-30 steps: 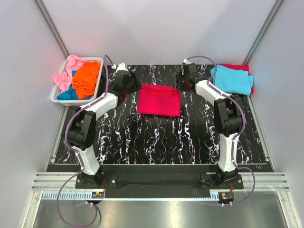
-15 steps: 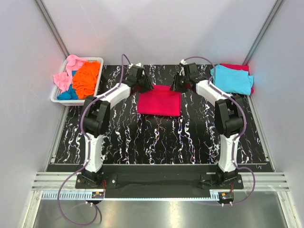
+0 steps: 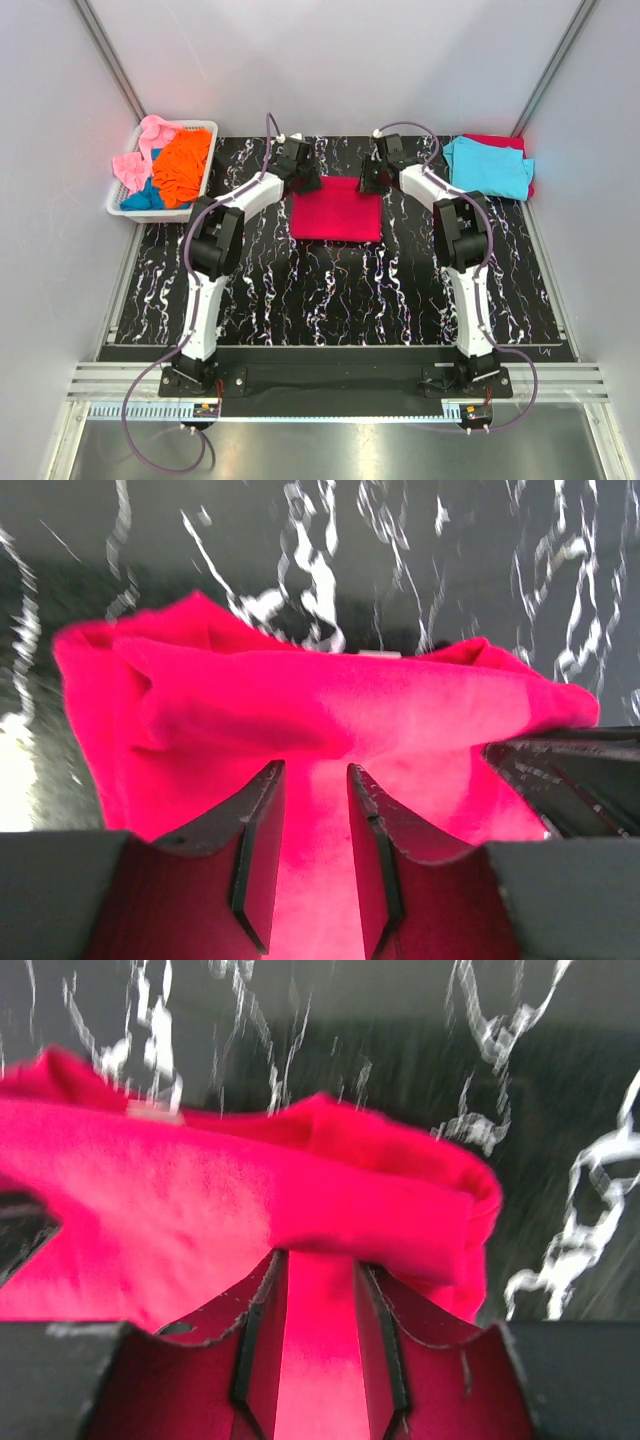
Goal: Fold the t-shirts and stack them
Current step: Fold the tshirt, then neatly place the folded tshirt to the corner
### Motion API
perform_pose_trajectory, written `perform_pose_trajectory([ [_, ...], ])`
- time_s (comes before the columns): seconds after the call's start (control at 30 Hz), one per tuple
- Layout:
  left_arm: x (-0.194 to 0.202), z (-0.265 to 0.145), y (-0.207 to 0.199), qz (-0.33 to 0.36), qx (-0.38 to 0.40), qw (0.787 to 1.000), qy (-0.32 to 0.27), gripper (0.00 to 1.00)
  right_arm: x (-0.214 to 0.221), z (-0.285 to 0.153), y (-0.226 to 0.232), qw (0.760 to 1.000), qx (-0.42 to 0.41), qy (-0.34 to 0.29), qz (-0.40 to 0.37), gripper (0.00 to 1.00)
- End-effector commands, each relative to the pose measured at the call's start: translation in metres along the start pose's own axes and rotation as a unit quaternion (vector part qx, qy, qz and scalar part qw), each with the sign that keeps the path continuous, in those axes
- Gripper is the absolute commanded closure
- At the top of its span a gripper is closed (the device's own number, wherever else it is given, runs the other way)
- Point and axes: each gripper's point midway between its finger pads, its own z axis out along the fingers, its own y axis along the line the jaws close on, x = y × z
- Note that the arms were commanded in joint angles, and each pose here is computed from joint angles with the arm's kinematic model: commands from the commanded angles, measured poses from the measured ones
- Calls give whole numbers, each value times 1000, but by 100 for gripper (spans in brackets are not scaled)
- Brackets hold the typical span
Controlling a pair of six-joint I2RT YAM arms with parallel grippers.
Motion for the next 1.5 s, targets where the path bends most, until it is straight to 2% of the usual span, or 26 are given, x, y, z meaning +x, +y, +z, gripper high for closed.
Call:
perform_pose_trajectory([
  [0.0,-51,2,3,-1,-31,995,-90,62,-51,1,-16,997,42,-68,2,61],
  [0.17,-60,12,23,-34,-82,992,-94,61,-72,12,-22,995,44,-81,25,59],
  [0.33,-57,12,47,-36,-136,985,-95,62,-74,7,-18,996,43,-80,25,60],
  [0.5,-57,-3,62,-35,-165,981,-95,62,-75,-18,-12,996,36,-81,14,60],
  [0.73,-65,-43,58,-19,-161,981,-107,62,-65,-50,-17,995,57,-87,-3,60],
  [0.83,-67,-62,55,-11,-153,982,-111,62,-63,-61,-25,992,82,-91,-7,52],
  [0.93,-63,-78,56,-7,-152,982,-109,62,-53,-62,-29,993,84,-81,-6,32],
  [1.23,-53,-118,58,11,-140,984,-106,62,-13,-29,-5,999,-41,3,-7,27],
  [1.47,-32,-125,36,6,-69,996,-59,62,-7,-18,-15,999,-45,10,-12,26],
])
